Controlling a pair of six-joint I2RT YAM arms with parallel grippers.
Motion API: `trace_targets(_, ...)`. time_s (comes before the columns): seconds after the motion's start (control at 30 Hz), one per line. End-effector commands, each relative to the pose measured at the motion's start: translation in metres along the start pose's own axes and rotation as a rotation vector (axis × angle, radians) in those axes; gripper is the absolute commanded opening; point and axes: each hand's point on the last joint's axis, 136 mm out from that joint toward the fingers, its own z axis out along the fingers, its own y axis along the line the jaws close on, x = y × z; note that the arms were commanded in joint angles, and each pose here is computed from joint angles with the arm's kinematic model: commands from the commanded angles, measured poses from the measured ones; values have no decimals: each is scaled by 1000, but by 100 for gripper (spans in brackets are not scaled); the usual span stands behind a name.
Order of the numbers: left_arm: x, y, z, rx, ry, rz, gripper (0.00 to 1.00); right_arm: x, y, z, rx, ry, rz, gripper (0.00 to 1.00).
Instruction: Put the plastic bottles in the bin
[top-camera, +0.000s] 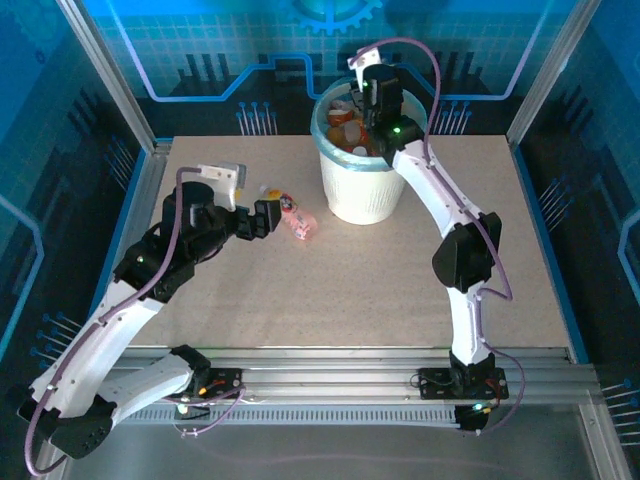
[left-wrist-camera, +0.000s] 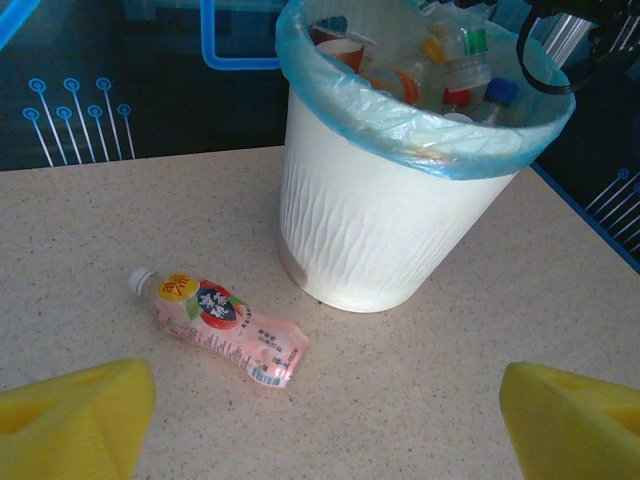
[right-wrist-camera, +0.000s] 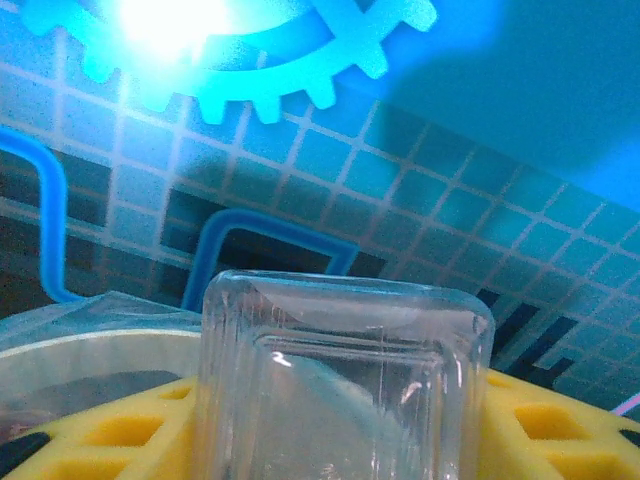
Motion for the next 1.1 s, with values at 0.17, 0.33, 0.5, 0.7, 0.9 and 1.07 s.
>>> trace_targets(0.17,-3,-3,11,23,-11,-24,91,25,-36,0,14,38,53,63)
trace_targets(0.33,0,-4,15,27,3,-31,91,32,-28,-4,-35,65,52,77)
trace_targets(0.5,-5,-4,11,25,-12,-26,91,9,-33,-13,-64,19,95,80)
trace_targets(0.7,-4,-2,12,19,-9,-27,91,4,-32,4,-112,67,136,73)
trace_targets(0.9,0,-2,16,17,8,-30,91,48,-22,26,-146,254,159,58)
trace_targets(1.07,1,-2,16,15,12,-23,91,80,-21,17,-150,369,203,54)
